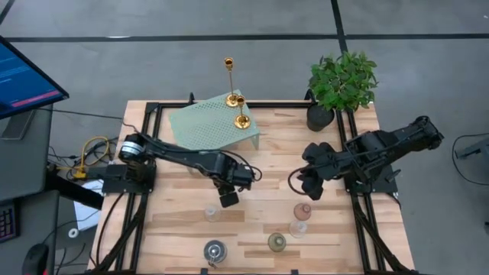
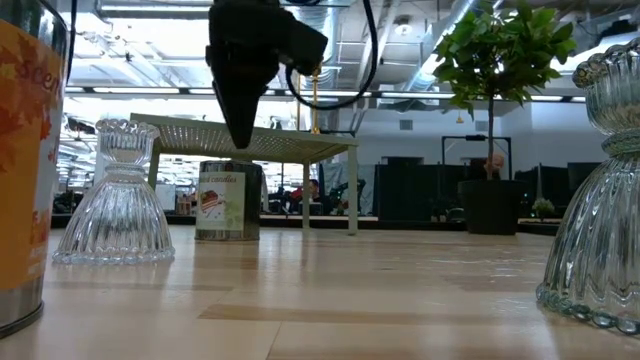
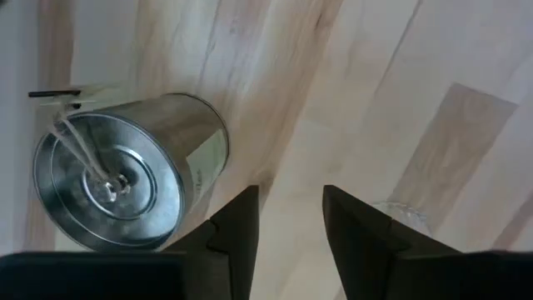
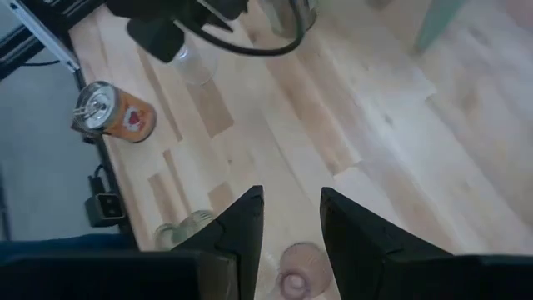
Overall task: Pick & Place candle stick holders
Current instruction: Put the green scented candle on the shelf
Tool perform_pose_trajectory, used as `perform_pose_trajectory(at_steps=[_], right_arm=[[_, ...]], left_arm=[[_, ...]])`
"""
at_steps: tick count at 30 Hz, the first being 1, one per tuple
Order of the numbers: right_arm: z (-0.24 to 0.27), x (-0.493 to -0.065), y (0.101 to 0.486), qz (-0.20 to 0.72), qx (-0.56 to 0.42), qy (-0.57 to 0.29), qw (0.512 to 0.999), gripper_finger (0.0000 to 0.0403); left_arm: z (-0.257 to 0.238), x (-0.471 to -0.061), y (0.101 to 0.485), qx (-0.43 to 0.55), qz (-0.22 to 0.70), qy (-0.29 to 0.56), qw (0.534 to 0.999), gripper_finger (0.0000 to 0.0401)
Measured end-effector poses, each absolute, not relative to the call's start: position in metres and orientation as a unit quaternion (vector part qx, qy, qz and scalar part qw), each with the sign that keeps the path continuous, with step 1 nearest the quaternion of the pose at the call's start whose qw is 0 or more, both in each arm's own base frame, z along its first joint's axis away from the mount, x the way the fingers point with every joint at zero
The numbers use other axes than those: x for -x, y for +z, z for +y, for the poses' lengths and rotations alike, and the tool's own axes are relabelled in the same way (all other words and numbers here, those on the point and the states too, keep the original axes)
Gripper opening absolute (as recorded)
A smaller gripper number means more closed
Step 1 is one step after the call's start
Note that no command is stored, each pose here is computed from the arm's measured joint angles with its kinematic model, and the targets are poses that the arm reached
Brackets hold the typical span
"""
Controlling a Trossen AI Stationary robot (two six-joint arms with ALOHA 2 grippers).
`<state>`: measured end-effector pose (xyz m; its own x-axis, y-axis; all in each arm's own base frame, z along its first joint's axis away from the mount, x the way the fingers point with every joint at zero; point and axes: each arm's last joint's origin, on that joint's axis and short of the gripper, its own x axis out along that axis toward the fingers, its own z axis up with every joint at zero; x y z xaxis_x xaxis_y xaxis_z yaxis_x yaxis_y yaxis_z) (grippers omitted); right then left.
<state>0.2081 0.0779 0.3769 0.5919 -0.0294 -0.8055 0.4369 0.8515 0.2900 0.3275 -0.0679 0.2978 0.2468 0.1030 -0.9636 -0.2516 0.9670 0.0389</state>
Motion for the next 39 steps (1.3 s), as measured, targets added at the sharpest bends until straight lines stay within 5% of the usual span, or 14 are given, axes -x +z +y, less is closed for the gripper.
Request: perform_pose_trajectory(at_steps=[12,30,39], right_arm=[[0.078,-0.212,0.38,0.414,-0.256,-0.125,0.864,0.0111],[0.065,-0.221,0.382,0.4,-0.292,-0.123,0.86,0.0111],[0.056,-0.224,0.382,0.405,-0.312,-0.122,0.85,0.0111]], left_arm=[[-0.056,-0.315,0.345,0.037,0.578,0.142,0.803,0.0131],[-0.046,-0.311,0.309,-0.015,0.655,0.128,0.744,0.0131],[-0.045,-0.314,0.305,-0.005,0.651,0.117,0.75,0.014]])
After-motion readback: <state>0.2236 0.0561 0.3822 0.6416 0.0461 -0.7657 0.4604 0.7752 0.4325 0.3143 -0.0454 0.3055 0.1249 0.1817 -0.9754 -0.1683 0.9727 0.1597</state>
